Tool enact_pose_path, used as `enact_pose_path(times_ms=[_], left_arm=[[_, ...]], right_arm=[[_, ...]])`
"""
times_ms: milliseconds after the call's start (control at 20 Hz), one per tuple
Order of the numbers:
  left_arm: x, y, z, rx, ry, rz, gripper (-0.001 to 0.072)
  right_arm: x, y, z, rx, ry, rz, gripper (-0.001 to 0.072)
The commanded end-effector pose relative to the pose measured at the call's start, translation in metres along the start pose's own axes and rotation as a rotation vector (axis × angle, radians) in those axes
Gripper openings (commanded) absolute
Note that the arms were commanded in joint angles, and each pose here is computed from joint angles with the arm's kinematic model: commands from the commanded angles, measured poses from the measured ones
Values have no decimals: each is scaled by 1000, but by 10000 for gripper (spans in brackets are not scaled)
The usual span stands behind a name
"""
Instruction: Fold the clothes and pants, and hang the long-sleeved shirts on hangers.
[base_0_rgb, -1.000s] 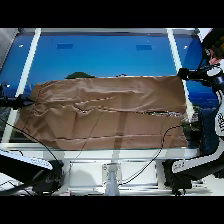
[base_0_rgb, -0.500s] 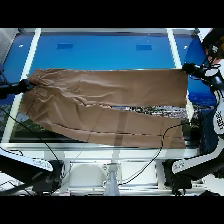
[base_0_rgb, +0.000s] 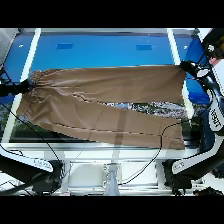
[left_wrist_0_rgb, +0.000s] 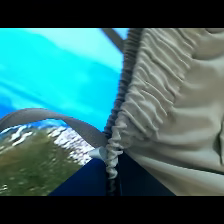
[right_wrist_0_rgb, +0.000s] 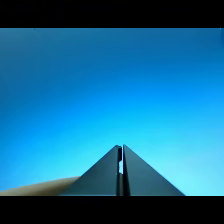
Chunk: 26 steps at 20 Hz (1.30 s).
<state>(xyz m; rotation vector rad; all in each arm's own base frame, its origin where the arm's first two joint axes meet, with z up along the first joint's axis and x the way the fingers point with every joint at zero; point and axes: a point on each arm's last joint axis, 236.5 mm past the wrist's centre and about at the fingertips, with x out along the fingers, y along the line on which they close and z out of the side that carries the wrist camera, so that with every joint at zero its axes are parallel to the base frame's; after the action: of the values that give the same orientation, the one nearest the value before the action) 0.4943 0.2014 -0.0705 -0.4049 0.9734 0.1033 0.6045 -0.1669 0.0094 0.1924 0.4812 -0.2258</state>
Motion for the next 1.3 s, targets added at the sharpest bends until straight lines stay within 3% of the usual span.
enact_pose_path(times_ms=[0,300,350,450,500,550,600,800,1100,1150,1200,1250], left_arm=[[-3,8,-2,-15,11,34,25],[-2,3,-6,-38,27,16,29],[-2,1,-6,-43,27,10,31],[-2,-4,-5,-62,24,-12,66],[-2,-6,-4,-70,22,-21,243],[-3,-9,-3,-81,16,-33,540],[-3,-13,-1,-98,9,-50,645],[-17,-23,12,-112,-30,-78,644],[-124,-5,60,-81,-227,-14,634],[-148,-1,63,-45,-251,0,625],[-170,4,62,-11,-263,21,480],[-193,12,59,8,-269,54,198]], right_arm=[[2,-2,5,3,-29,-16,13],[3,1,2,0,-21,-10,24],[3,2,1,-1,-14,-6,101],[3,3,0,-5,-8,-2,398],[2,4,-2,-6,1,4,437],[2,5,-4,-6,10,10,437],[1,7,-6,-6,22,17,437],[-10,19,-2,-13,51,59,435],[-100,-12,73,-13,3,71,431],[-123,-23,77,-17,30,73,384],[-145,-33,75,-19,72,78,261],[-168,-45,69,-21,128,78,94]])
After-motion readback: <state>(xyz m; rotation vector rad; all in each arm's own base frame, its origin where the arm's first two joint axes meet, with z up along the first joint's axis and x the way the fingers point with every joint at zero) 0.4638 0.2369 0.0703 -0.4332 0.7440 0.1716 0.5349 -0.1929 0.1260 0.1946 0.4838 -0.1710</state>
